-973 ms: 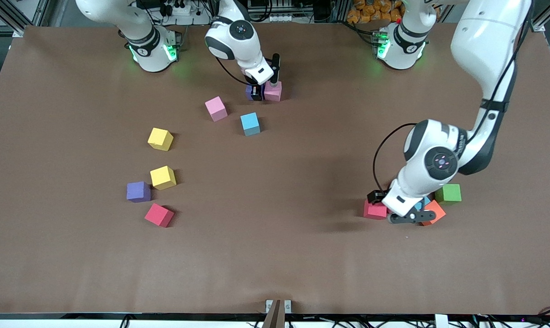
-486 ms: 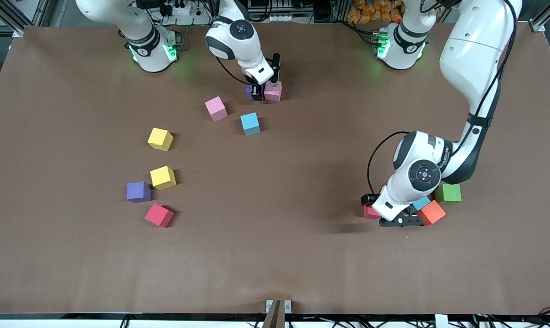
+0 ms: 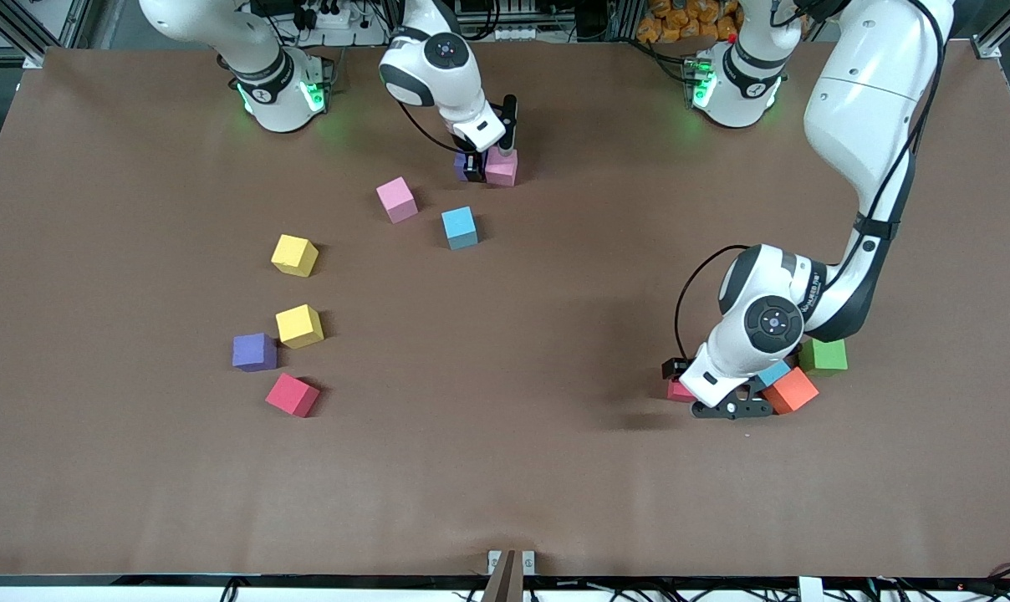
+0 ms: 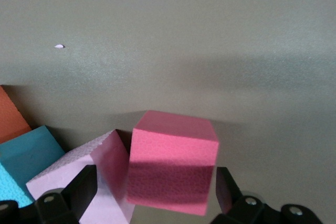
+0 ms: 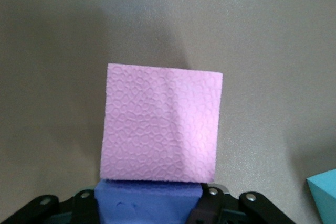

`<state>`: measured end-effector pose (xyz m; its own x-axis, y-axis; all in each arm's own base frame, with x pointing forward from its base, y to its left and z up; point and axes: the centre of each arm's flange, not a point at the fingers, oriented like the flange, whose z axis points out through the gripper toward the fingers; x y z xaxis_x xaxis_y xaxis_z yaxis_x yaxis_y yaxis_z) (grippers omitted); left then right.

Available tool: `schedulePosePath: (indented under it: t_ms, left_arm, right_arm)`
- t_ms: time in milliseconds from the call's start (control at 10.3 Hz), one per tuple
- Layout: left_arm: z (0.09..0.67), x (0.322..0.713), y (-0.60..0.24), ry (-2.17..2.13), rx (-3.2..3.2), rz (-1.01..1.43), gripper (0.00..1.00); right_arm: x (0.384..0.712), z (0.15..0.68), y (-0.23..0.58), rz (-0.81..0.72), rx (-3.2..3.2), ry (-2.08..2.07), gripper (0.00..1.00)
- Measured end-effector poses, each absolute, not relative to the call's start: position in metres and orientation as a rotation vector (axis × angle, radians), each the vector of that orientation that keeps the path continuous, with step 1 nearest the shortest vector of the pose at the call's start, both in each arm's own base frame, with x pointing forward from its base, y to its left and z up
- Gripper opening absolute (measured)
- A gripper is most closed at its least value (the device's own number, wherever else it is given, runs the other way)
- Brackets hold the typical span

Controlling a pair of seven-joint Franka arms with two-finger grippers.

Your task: Form number 2 with 11 blocks

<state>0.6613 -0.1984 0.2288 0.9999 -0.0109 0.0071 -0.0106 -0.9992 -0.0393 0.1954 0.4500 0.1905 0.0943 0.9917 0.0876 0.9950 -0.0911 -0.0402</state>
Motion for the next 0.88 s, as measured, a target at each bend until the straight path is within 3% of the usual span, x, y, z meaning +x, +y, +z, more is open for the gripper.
schedulePosePath:
  t_ms: [292,875]
  left_arm:
    - [0.235,0.665,-0.202,0.107,-3.104,-0.033,1.00]
    - [0.230,0.671,-0.210,0.339,-3.108,-0.113,1.00]
  right_arm:
    - [0.199,0.192,0.450,-0.064,-2.262,-2.050,0.98]
    - [0.211,0.259,0.447,0.007,-2.319,-2.084,1.00]
